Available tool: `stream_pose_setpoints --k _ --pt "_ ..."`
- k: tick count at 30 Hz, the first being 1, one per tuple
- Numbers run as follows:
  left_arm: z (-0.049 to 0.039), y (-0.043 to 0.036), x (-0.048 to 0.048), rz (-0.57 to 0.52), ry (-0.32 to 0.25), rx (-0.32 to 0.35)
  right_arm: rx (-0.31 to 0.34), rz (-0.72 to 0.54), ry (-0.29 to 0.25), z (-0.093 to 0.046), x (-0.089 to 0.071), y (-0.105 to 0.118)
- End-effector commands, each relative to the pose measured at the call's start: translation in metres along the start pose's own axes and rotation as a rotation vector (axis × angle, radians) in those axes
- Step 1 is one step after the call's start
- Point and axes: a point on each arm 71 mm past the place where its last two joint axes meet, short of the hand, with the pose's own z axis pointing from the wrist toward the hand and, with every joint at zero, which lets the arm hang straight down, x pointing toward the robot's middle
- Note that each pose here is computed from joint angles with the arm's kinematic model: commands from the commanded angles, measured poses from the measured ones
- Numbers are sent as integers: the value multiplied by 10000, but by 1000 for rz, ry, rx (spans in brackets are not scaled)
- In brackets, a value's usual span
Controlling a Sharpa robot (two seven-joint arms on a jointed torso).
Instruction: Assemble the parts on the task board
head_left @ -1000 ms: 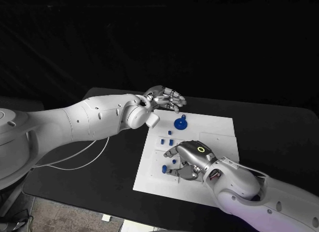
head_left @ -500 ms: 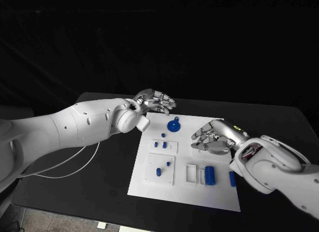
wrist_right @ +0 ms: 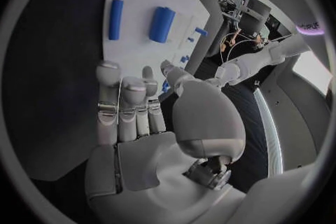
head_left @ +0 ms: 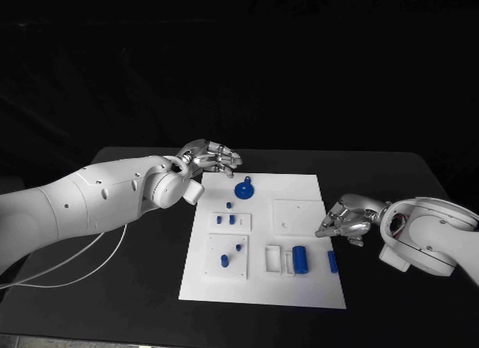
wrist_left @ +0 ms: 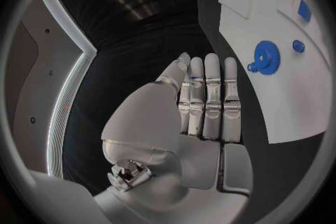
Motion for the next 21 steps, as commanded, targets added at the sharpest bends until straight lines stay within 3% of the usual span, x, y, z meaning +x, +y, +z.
stream_pose_setpoints --k 1,4,11,21 --pt "-5 0 16 -1 2 15 77 25 83 -41 119 -78" --pt "-10 11 14 -1 -3 14 93 56 86 -63 202 -95" --pt "-17 11 -2 -16 -44 44 184 176 153 -57 468 -100" --pt "-29 20 -3 -24 -41 40 238 183 140 -5 609 -33"
